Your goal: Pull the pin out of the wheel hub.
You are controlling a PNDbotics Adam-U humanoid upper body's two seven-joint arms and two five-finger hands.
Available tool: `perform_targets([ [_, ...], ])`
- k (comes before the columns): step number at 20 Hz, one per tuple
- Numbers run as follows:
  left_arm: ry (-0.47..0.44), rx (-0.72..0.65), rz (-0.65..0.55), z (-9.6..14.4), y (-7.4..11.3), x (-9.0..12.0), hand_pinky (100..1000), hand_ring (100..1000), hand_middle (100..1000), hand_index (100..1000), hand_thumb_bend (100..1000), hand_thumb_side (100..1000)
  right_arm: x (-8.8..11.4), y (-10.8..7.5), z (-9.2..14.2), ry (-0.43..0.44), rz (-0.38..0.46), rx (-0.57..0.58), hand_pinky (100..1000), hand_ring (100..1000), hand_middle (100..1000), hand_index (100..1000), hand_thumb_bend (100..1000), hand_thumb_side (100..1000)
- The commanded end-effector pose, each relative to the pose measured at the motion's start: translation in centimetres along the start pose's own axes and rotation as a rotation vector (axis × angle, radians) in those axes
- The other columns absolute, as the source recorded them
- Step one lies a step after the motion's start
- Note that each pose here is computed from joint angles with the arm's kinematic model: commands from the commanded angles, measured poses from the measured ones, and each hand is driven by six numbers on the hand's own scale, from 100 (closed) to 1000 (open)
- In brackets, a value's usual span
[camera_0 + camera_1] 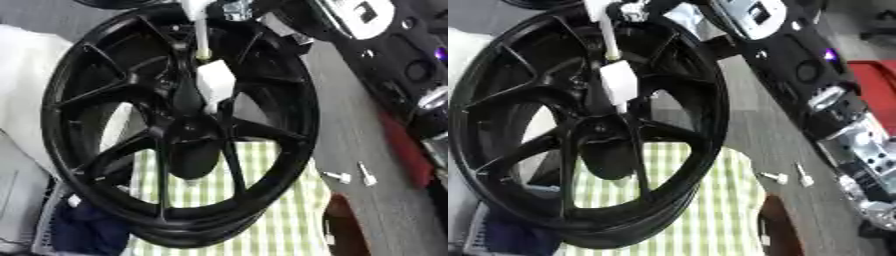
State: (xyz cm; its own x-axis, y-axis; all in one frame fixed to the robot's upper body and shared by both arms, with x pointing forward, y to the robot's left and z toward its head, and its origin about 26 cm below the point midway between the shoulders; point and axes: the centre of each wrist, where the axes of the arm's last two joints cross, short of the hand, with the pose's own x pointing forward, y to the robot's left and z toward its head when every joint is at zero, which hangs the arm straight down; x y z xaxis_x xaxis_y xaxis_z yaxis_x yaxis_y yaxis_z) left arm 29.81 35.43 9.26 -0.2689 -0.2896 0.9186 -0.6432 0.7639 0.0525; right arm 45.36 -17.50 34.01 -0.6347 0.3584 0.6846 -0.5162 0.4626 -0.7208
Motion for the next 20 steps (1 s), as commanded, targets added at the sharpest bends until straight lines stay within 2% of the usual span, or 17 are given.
perform_targets([
  [1, -0.031, 0.018, -0.027, -0.6, 0.9, 0.6, 746, 691, 558, 748, 776, 438, 2.4, -4.2, 3.7, -0.038, 0.031, -0.147, 709, 610, 461, 532, 163, 223],
  [5, -0.021, 0.042, -0.05, -0.4, 1.7, 0.2, 746, 690, 557, 747, 774, 438, 2.0, -6.7, 8.6, -0.015, 0.012, -0.299, 709, 611, 461, 532, 166, 199],
  [11, -0.016, 0.087, -0.077, -0.4, 2.8, 0.0, 746, 691, 557, 747, 771, 438, 0.6, -8.8, 16.7, 0.037, 0.016, -0.525, 710, 611, 462, 534, 186, 172],
  [16, -0.038, 0.114, -0.071, -0.8, 3.0, 0.5, 745, 691, 558, 747, 767, 436, -0.5, -10.0, 23.4, 0.199, 0.12, -0.702, 717, 621, 480, 558, 245, 155],
  [18, -0.047, 0.124, -0.063, -1.0, 2.9, 0.7, 745, 691, 558, 747, 766, 436, -1.0, -10.5, 26.2, 0.278, 0.158, -0.775, 725, 639, 502, 585, 318, 177],
  [20, -0.05, 0.135, -0.054, -1.0, 2.9, 0.8, 744, 691, 557, 746, 765, 434, -1.9, -10.6, 28.8, 0.375, 0.187, -0.835, 746, 684, 564, 654, 435, 239],
])
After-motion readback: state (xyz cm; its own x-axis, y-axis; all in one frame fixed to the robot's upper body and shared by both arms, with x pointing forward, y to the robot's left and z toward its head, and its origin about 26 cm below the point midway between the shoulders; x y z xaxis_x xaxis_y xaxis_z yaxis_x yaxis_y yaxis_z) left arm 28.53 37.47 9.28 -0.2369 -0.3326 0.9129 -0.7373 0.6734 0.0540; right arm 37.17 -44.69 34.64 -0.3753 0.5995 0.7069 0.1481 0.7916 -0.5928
